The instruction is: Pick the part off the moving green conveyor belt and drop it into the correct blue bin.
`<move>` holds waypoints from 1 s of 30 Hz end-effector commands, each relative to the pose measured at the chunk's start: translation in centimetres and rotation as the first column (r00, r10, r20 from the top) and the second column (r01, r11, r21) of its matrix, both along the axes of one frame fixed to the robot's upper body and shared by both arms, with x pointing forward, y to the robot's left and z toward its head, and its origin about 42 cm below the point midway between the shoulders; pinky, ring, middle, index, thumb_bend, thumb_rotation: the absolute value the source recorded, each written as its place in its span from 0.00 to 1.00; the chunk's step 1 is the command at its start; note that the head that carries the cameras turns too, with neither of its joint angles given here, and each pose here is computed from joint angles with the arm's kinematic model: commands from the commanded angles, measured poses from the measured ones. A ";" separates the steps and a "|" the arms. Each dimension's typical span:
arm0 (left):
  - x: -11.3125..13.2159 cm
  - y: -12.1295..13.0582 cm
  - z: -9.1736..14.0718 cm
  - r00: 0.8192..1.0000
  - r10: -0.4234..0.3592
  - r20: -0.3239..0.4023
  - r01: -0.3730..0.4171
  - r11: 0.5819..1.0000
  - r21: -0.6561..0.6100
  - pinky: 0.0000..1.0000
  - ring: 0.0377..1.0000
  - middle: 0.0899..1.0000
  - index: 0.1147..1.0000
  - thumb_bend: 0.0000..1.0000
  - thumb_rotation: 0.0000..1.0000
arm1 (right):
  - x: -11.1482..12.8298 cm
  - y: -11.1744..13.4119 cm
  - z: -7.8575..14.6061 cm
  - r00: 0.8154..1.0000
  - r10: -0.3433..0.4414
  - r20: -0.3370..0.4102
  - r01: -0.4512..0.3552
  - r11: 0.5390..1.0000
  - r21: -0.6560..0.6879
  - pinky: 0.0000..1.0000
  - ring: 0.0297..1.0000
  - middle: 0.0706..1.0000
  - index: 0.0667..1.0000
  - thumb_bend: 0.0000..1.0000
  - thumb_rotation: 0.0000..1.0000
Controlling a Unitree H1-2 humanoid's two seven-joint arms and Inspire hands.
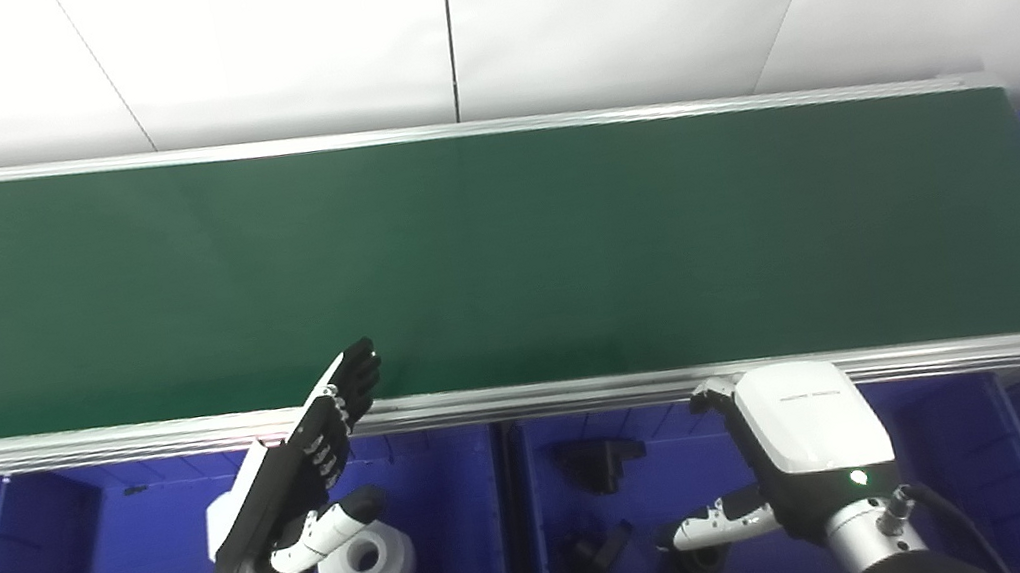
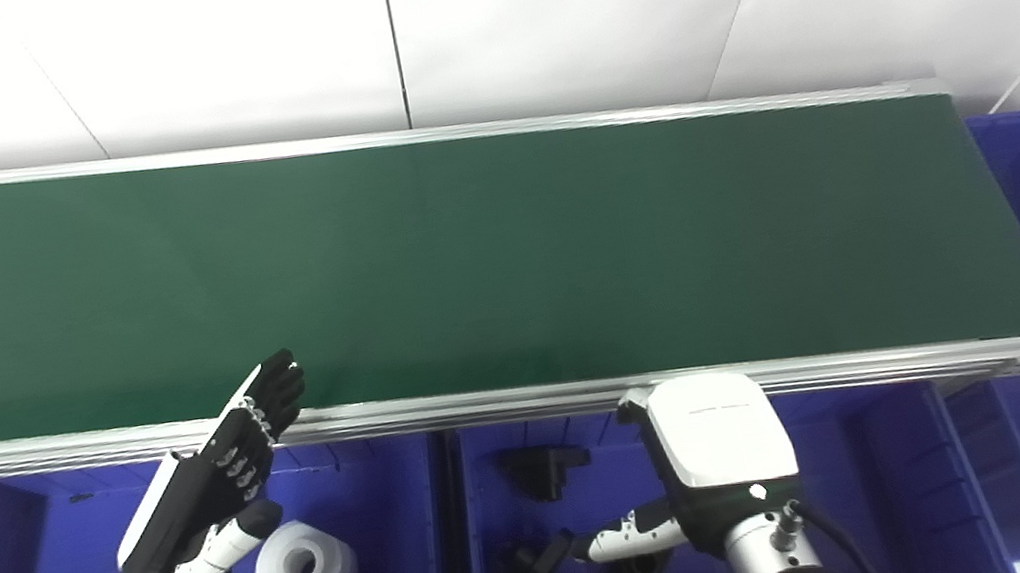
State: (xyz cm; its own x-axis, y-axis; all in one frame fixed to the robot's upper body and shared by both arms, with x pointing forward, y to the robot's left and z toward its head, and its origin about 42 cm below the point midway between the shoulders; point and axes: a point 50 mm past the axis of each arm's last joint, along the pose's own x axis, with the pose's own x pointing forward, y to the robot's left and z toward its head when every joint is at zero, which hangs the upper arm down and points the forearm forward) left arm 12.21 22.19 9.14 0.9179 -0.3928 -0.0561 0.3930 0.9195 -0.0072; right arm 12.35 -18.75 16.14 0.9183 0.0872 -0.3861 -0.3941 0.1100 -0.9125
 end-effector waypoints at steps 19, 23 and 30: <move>0.4 -0.2 0.9 1.000 -0.007 0.030 0.008 0.999 -0.034 1.00 0.97 0.95 0.95 0.70 0.63 | -1.1 8.2 -4.0 0.995 -0.104 -0.005 0.044 0.372 0.927 0.62 0.70 0.73 0.75 0.94 1.00; 0.7 0.2 1.0 0.999 -0.013 0.036 0.014 0.999 -0.037 1.00 0.98 0.96 0.96 0.68 0.63 | -0.7 8.6 -4.9 0.995 -0.097 -0.005 0.037 0.329 0.944 0.66 0.73 0.76 0.76 0.92 1.00; 0.7 0.1 1.1 0.999 -0.018 0.037 0.020 0.999 -0.032 1.00 0.98 0.96 0.95 0.70 0.63 | -0.9 8.8 -5.7 0.996 -0.086 -0.010 0.036 0.304 0.952 0.69 0.77 0.79 0.78 0.94 1.00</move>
State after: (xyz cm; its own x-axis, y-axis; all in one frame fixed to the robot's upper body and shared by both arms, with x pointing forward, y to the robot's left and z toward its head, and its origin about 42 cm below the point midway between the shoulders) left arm 12.82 22.22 9.26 0.9150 -0.4000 -0.0527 0.3986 0.9164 -0.0351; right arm 11.25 -11.90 9.23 0.9452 0.2896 -0.1504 -0.3169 0.9246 -0.2115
